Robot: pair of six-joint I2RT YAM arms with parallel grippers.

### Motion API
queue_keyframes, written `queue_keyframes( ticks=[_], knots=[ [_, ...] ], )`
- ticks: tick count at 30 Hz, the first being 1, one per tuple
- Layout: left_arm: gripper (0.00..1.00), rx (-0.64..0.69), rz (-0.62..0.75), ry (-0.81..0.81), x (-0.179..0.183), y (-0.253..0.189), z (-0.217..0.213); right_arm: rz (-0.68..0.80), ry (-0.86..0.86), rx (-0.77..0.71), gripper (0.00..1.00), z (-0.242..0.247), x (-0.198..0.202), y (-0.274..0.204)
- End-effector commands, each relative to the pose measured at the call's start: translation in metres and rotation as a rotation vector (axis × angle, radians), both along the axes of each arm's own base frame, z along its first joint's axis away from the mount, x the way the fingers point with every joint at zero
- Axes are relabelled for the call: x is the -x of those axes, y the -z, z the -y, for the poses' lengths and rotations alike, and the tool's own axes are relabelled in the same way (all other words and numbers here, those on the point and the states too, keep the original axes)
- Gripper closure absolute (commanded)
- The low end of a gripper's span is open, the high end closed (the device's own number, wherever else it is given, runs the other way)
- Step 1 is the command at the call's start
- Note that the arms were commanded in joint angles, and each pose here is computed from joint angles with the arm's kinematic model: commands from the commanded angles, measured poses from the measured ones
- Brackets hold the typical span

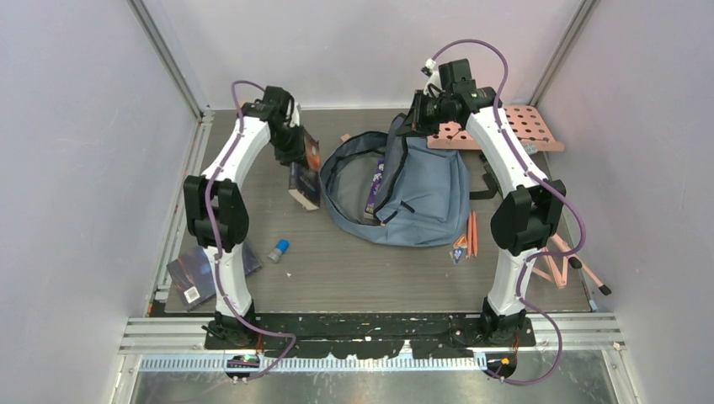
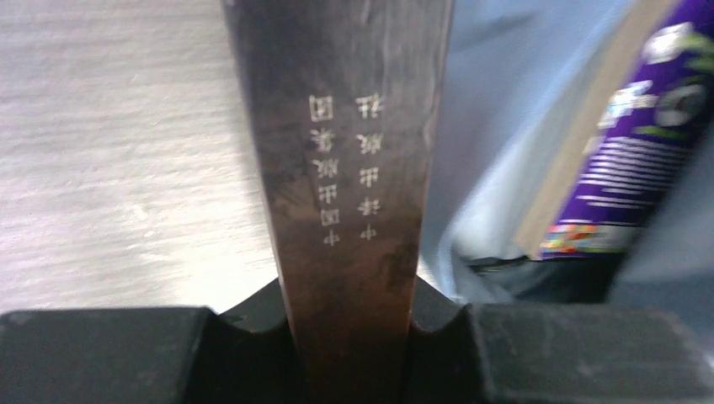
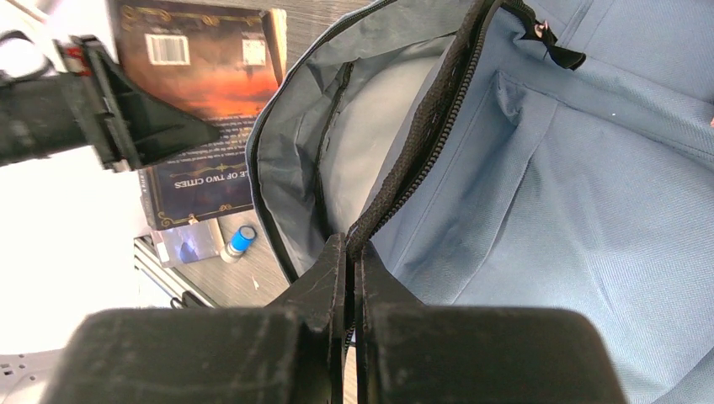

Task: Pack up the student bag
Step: Pick up the book from the center of the board, then place the book in the student bag.

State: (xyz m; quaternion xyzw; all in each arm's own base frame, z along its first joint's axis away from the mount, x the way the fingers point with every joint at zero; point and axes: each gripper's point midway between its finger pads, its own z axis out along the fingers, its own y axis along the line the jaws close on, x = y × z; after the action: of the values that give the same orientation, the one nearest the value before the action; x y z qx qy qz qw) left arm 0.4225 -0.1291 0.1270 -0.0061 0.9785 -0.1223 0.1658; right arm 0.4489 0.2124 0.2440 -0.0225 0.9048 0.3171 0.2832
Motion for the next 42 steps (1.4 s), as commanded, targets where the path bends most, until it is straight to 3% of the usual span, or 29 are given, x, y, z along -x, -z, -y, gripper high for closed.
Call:
queue_keyframes(
  ticks=[1,5,15,21,27,42],
  knots=[
    [1.0,0.38,0.358,0.075,-0.034,-0.145,0.064,0.109,0.012,-0.051,1.0,0.001,-0.01,-0.038],
    [1.0,0.584,0.378,0.123,-0.028,-0.183,0.111,0.125,0.02,-0.065,1.0,0.002,-0.01,-0.049],
    [1.0,0.795,0.438,0.233,0.006,-0.235,0.149,0.155,0.043,-0.087,0.99,0.01,-0.01,-0.068],
    [1.0,0.774,0.296,0.22,0.009,-0.172,0.151,0.175,0.043,-0.112,0.99,0.009,-0.012,-0.081],
    [1.0,0.734,0.241,0.218,-0.003,-0.125,0.149,0.201,0.041,-0.132,0.99,0.007,-0.011,-0.096],
    [1.0,0.932,0.106,0.367,0.005,-0.099,0.233,0.22,0.05,-0.149,0.99,0.007,-0.011,-0.106]
  ],
)
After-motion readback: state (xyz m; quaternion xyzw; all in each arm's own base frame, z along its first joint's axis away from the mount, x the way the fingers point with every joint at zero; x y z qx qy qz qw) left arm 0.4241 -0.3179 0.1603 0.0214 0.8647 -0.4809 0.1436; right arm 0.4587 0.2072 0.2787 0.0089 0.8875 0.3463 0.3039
